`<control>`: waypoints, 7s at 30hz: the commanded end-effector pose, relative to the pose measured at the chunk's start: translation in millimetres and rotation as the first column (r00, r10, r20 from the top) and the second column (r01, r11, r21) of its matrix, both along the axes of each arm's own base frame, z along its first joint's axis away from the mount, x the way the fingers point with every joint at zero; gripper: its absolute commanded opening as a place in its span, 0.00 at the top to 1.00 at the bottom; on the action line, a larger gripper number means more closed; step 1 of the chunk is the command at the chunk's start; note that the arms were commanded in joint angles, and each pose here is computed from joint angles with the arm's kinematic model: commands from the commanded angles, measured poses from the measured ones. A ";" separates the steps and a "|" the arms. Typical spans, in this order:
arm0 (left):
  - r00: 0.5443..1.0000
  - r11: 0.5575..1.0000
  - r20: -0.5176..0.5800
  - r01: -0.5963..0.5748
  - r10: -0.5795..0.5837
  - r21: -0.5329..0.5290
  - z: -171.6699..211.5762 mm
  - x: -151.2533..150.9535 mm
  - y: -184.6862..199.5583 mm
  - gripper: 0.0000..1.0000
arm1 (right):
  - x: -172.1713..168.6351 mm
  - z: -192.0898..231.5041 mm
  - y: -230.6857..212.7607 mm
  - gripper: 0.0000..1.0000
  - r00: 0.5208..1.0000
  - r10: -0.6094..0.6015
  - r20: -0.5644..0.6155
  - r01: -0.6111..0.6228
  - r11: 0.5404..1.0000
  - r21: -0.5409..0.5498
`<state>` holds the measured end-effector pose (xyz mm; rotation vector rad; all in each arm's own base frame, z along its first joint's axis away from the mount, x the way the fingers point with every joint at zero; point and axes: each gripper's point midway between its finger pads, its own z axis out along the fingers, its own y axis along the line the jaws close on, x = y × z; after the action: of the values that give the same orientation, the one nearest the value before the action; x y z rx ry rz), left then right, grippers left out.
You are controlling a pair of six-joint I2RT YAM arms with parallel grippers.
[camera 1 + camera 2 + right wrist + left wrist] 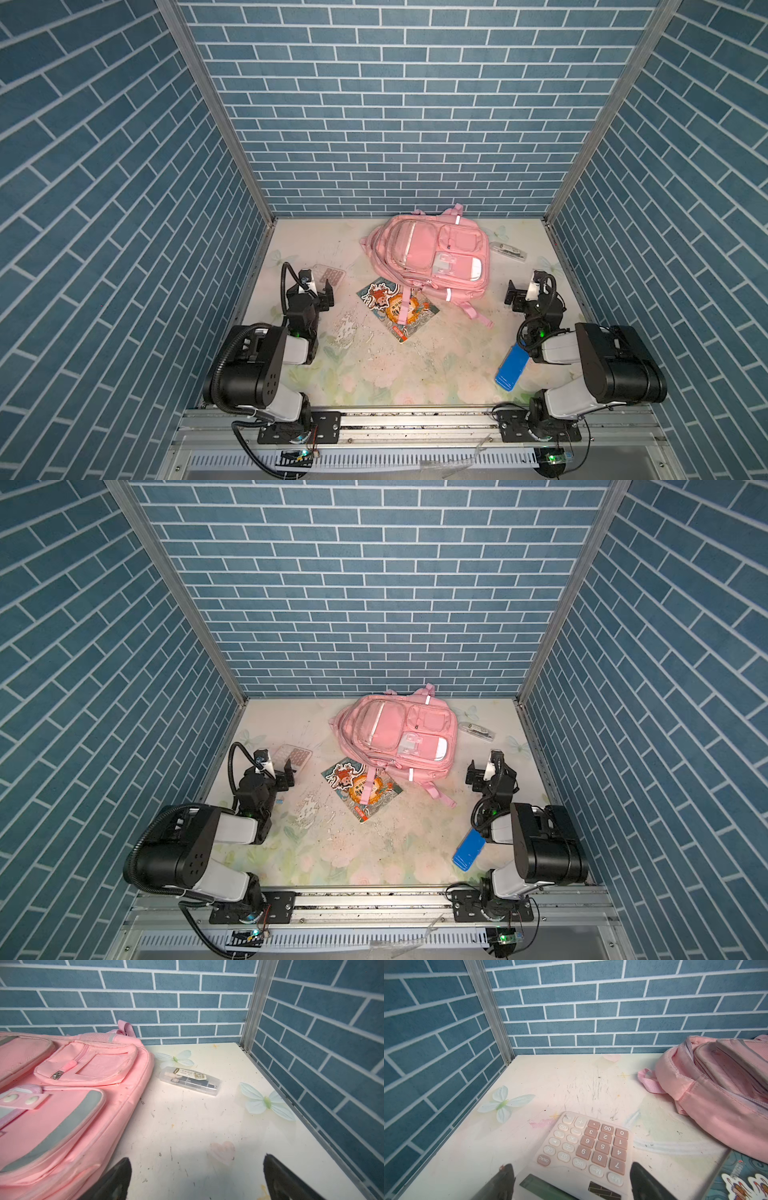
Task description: Pack the student bag
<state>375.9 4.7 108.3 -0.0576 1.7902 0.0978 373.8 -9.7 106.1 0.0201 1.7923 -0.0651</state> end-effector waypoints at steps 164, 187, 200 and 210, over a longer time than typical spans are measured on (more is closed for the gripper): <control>0.893 0.301 -0.035 0.115 -0.449 -0.947 153.5 -10.3 -257.4 1.00 | -93.1 18.6 244.3 0.72 0.686 0.724 -0.073 -0.720 0.690 0.068; 0.919 0.258 0.001 0.112 -0.395 -0.960 164.1 -12.9 -252.8 1.00 | -79.7 46.7 261.4 0.86 0.622 0.782 0.044 -0.782 0.617 0.086; 0.933 0.228 0.019 0.107 -0.359 -0.968 166.3 -12.2 -246.5 1.00 | -77.6 59.7 268.7 0.96 0.613 0.790 0.009 -0.781 0.605 0.154; 0.940 0.205 0.004 0.079 -0.341 -0.976 152.6 -47.8 -242.6 1.00 | -34.3 65.3 256.6 1.00 0.734 0.670 -0.113 -0.642 0.738 0.208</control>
<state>340.8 -229.2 226.0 -0.7747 1.8829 -1.2236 317.8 256.7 156.0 -0.6220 1.8871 0.6666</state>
